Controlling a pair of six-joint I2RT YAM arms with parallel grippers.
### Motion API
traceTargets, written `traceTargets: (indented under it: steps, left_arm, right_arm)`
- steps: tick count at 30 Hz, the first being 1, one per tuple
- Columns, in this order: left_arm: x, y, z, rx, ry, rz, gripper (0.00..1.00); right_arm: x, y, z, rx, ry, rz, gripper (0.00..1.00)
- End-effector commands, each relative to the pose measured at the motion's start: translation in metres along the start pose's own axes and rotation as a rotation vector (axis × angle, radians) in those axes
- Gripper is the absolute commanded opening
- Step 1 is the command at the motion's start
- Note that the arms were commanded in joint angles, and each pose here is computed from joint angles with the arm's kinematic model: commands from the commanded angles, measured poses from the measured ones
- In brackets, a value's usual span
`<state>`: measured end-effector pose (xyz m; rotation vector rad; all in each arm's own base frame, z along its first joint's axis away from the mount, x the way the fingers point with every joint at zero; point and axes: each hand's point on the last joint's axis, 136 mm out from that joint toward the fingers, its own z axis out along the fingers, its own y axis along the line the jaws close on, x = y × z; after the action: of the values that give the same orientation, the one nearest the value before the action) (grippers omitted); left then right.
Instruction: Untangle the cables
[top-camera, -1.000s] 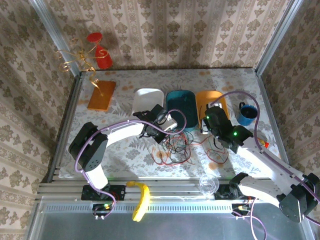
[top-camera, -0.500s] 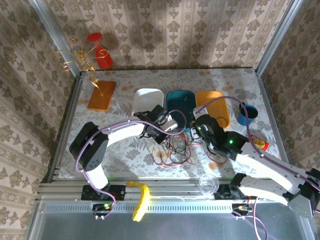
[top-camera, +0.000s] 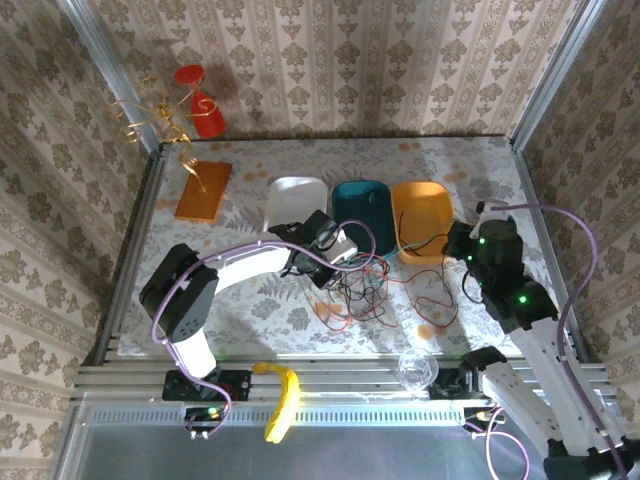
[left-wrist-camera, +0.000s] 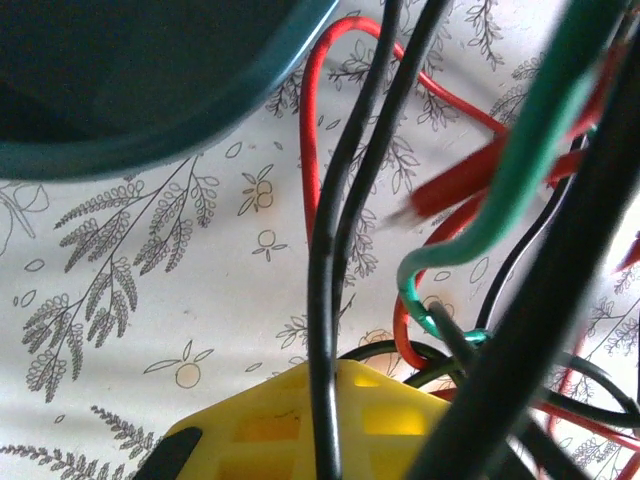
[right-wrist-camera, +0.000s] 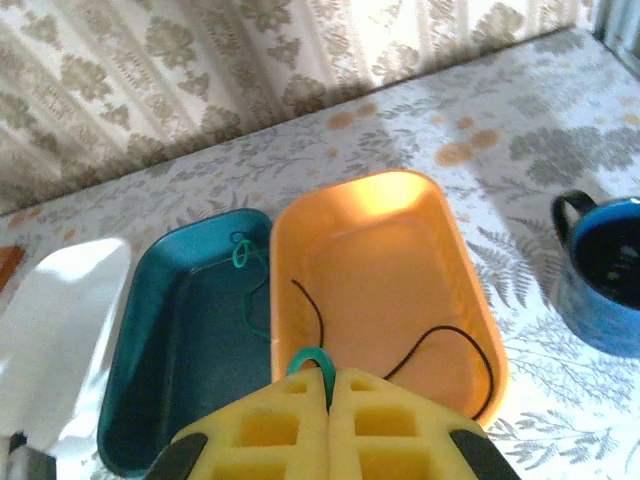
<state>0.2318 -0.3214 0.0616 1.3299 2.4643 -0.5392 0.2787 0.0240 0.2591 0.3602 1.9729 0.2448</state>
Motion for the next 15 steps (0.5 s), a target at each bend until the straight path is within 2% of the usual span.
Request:
traceTargets:
  steps: [1,6,12,15]
  left_arm:
    - [0.022,0.002,0.006,-0.008,0.076,0.013,0.0]
    - [0.028,0.004,0.007,-0.011,0.088,0.01,0.0]
    - [0.019,-0.001,0.005,0.013,0.067,0.024,0.0]
    - [0.011,-0.001,0.004,0.014,0.055,0.027,0.0]
  right_arm:
    - [-0.001,-0.002,-0.002,-0.067,0.022,0.123,0.0]
    - [-0.009,-0.019,0.003,-0.048,0.017,0.178,0.0]
    - [0.014,0.032,0.012,-0.103,0.111,-0.086,0.0]
    - [0.036,0.053,0.021,-0.125,0.153,-0.131,0.0]
